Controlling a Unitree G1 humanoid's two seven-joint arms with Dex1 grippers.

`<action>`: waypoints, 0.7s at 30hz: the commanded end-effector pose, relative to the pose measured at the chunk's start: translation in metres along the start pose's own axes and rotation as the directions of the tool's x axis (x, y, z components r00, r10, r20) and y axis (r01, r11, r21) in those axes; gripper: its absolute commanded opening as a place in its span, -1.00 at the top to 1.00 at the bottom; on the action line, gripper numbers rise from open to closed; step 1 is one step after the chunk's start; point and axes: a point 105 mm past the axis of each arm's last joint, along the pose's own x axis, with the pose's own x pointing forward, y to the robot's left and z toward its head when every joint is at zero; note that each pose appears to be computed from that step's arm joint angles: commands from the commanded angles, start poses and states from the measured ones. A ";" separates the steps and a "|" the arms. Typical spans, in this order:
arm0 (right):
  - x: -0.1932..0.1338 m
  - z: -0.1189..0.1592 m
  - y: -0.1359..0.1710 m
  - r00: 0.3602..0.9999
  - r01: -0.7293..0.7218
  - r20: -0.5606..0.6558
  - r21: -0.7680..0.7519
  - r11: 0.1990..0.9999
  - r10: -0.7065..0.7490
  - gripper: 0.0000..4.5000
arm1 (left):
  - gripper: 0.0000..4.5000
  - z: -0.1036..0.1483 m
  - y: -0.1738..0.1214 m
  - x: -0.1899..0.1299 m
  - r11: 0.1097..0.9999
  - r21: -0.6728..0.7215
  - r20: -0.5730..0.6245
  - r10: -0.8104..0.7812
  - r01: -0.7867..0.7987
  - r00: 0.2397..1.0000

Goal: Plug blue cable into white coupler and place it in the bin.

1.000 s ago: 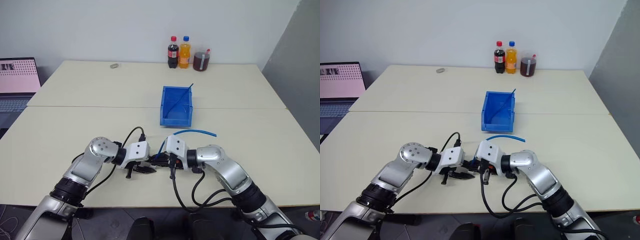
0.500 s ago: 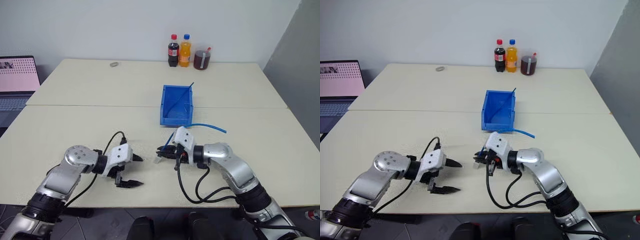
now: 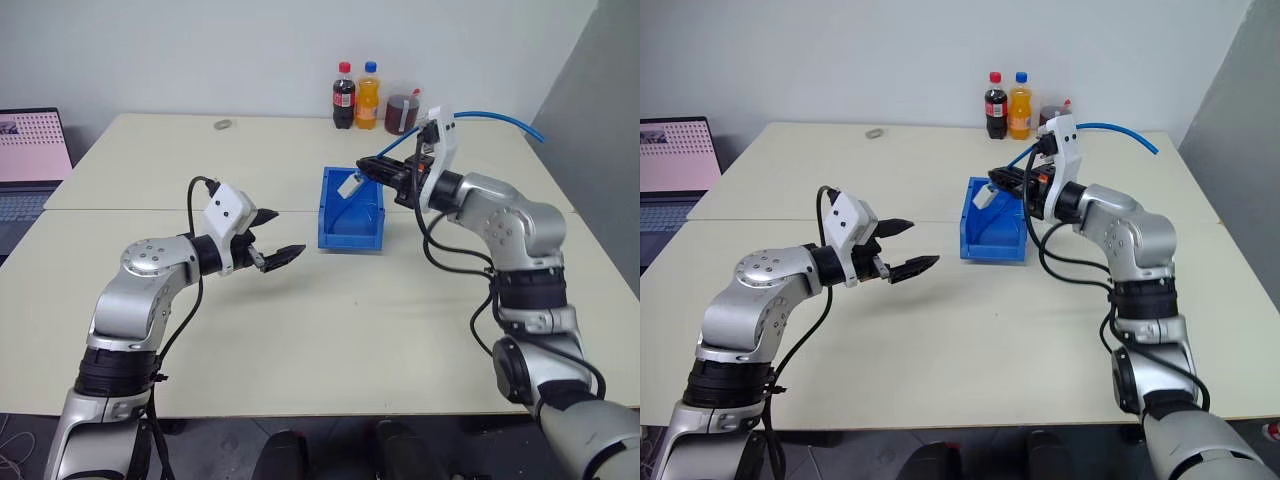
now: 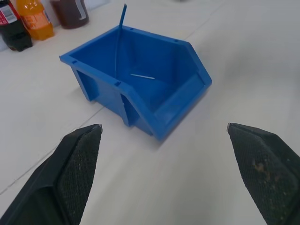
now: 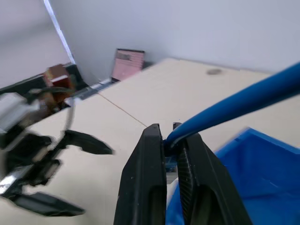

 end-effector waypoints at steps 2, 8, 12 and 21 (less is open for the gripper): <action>0.017 -0.008 -0.018 0.993 -0.007 -0.116 -0.004 1.000 0.006 0.98 | -1.00 0.010 -0.002 0.006 0.998 0.060 0.021 -0.012 0.011 1.000; 0.032 -0.017 -0.030 0.957 -0.002 -0.291 -0.091 0.996 -0.025 0.28 | -1.00 0.017 -0.008 0.013 0.996 0.084 0.034 -0.026 0.023 0.999; 0.033 -0.007 -0.027 0.950 -0.039 -0.312 -0.126 0.991 -0.002 -0.18 | -1.00 0.018 -0.005 0.013 0.997 0.076 0.037 -0.003 0.000 0.999; -0.005 0.000 -0.047 0.900 -0.117 -0.436 -0.270 0.956 -0.013 -0.97 | -1.00 0.002 0.012 0.001 0.998 0.013 -0.011 0.064 -0.064 0.998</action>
